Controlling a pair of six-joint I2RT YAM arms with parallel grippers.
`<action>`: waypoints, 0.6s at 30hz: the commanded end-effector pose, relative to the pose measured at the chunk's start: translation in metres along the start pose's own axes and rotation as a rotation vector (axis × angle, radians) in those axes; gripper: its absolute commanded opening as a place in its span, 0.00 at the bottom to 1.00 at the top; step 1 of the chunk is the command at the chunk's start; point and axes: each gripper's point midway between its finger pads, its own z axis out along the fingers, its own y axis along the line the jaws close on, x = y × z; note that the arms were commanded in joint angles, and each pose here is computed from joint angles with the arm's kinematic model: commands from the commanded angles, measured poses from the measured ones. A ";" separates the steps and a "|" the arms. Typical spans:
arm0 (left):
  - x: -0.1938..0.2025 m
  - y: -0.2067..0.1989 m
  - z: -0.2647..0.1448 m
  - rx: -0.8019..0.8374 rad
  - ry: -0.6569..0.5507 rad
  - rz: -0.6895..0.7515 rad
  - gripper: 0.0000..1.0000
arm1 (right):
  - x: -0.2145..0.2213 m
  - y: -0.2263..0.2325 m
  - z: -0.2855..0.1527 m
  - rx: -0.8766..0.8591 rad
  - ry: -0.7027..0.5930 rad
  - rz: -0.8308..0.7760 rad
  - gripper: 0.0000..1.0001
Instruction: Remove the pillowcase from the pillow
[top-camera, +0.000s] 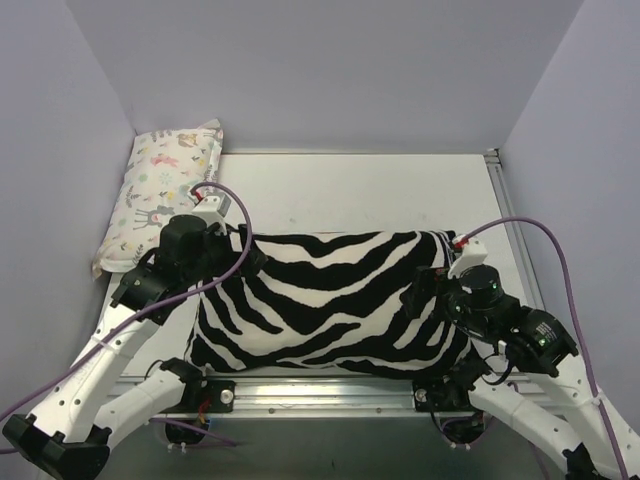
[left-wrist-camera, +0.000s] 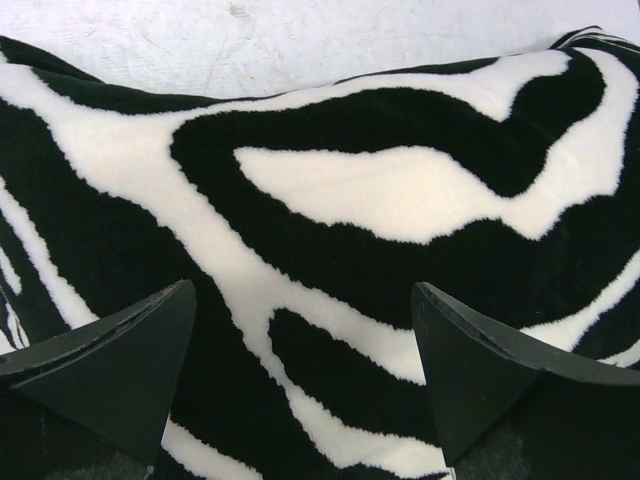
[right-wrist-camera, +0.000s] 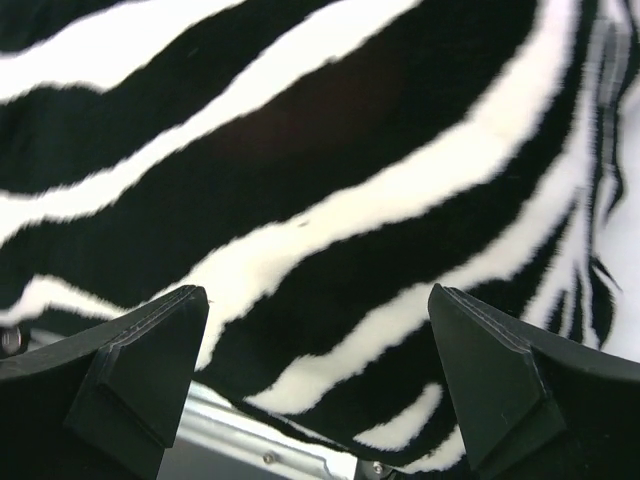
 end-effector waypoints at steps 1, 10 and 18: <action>0.006 -0.009 -0.001 0.050 0.025 -0.008 0.97 | -0.007 0.014 0.001 -0.035 -0.015 -0.081 1.00; 0.037 0.023 0.037 -0.123 0.115 -0.072 0.93 | -0.011 0.100 0.013 -0.077 -0.150 -0.592 1.00; 0.054 0.043 0.074 -0.243 0.167 -0.147 0.70 | 0.044 0.165 0.025 -0.065 -0.159 -1.039 1.00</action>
